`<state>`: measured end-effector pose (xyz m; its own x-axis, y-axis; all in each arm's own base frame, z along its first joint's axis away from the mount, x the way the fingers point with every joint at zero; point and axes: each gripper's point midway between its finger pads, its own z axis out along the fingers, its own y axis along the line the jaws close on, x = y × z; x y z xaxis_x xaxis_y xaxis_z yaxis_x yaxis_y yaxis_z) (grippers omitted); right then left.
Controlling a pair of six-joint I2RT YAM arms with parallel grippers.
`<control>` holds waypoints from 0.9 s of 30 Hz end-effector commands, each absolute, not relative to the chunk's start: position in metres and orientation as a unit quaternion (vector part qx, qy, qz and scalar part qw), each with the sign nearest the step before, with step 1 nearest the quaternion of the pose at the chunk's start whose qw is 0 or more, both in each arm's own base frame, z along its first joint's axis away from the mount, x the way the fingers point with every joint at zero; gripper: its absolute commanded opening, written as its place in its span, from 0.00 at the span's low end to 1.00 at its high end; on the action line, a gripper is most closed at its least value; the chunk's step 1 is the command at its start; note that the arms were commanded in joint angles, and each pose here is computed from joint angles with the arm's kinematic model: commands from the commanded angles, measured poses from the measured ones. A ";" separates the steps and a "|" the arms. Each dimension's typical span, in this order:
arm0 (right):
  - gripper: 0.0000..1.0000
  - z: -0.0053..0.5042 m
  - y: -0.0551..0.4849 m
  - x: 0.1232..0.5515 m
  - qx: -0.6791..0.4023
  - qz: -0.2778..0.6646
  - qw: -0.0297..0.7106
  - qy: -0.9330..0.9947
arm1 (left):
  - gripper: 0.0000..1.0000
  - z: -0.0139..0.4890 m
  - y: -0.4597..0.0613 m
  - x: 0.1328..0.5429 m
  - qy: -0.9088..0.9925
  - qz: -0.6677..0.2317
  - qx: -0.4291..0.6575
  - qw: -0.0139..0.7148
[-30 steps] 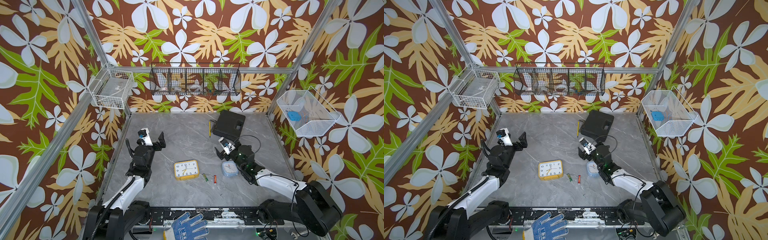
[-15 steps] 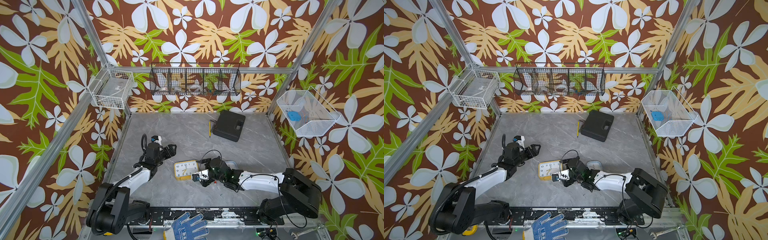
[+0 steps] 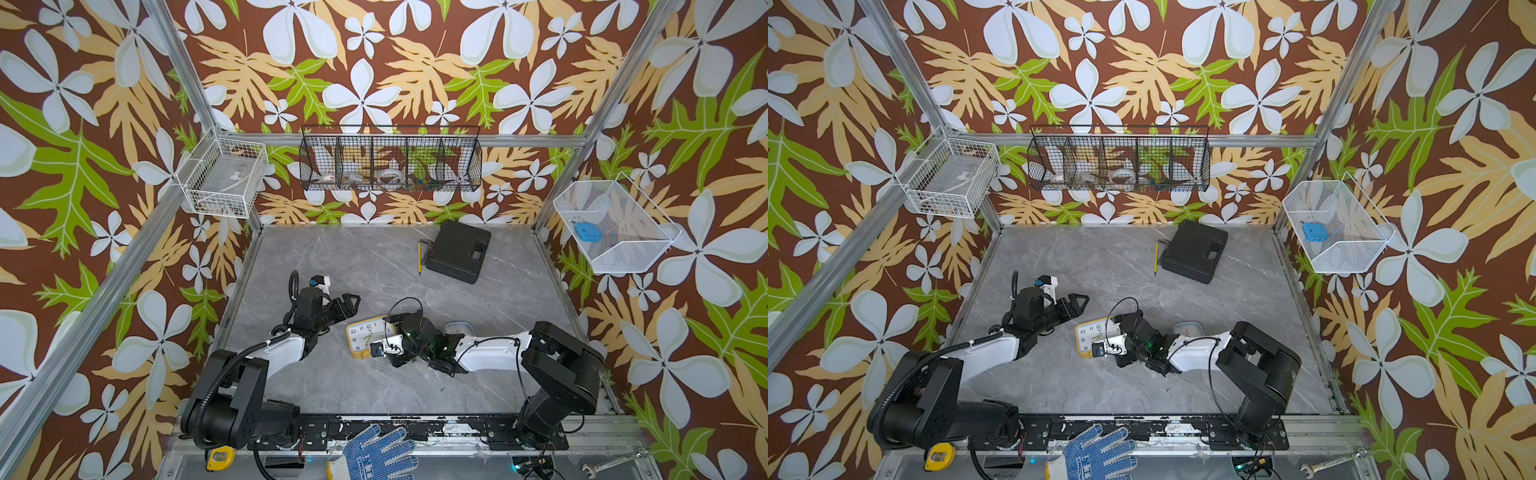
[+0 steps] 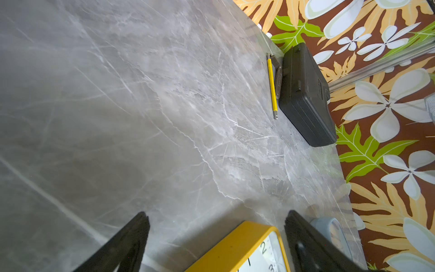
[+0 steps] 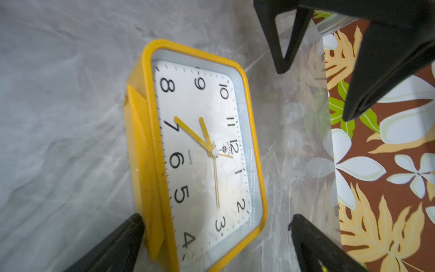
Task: Insert the battery into the alarm
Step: Adjust the alarm at the center of the board.
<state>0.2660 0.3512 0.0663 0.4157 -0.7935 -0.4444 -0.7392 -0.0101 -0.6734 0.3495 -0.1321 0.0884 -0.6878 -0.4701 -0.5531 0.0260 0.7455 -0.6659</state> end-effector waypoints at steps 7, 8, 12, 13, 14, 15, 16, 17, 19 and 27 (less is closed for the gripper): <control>0.99 0.083 0.336 0.318 -0.620 -0.037 0.464 0.631 | 0.93 0.094 -0.148 0.352 0.840 -0.384 -0.121 0.363; 1.00 0.082 0.338 0.325 -0.610 -0.043 0.465 0.640 | 0.94 0.092 -0.148 0.351 0.841 -0.385 -0.126 0.360; 0.99 0.074 0.344 0.348 -0.586 -0.054 0.456 0.668 | 1.00 0.091 -0.146 0.346 0.836 -0.392 -0.142 0.357; 1.00 0.074 0.348 0.353 -0.582 -0.054 0.455 0.672 | 1.00 0.091 -0.145 0.344 0.833 -0.395 -0.148 0.357; 0.99 0.072 0.350 0.358 -0.574 -0.053 0.454 0.679 | 1.00 0.092 -0.145 0.342 0.831 -0.399 -0.153 0.357; 0.99 0.072 0.353 0.363 -0.568 -0.050 0.455 0.684 | 1.00 0.093 -0.145 0.341 0.827 -0.404 -0.155 0.357; 0.99 0.073 0.355 0.369 -0.559 -0.046 0.456 0.691 | 1.00 0.092 -0.146 0.339 0.827 -0.407 -0.158 0.354; 1.00 0.074 0.357 0.374 -0.548 -0.042 0.457 0.699 | 1.00 0.091 -0.146 0.337 0.826 -0.410 -0.162 0.351; 0.99 0.077 0.360 0.385 -0.530 -0.038 0.456 0.714 | 1.00 0.091 -0.146 0.335 0.824 -0.414 -0.166 0.350; 0.99 0.074 0.353 0.408 -0.501 -0.036 0.424 0.754 | 0.97 0.101 -0.157 0.332 0.808 -0.448 -0.172 0.342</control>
<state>0.4106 0.3606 0.0845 -0.0739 -0.7828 -0.6179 -0.7036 0.4800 -0.5240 0.3276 -0.1476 0.0823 -0.7135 -0.5762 -0.3985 -0.0256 0.5899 -0.8071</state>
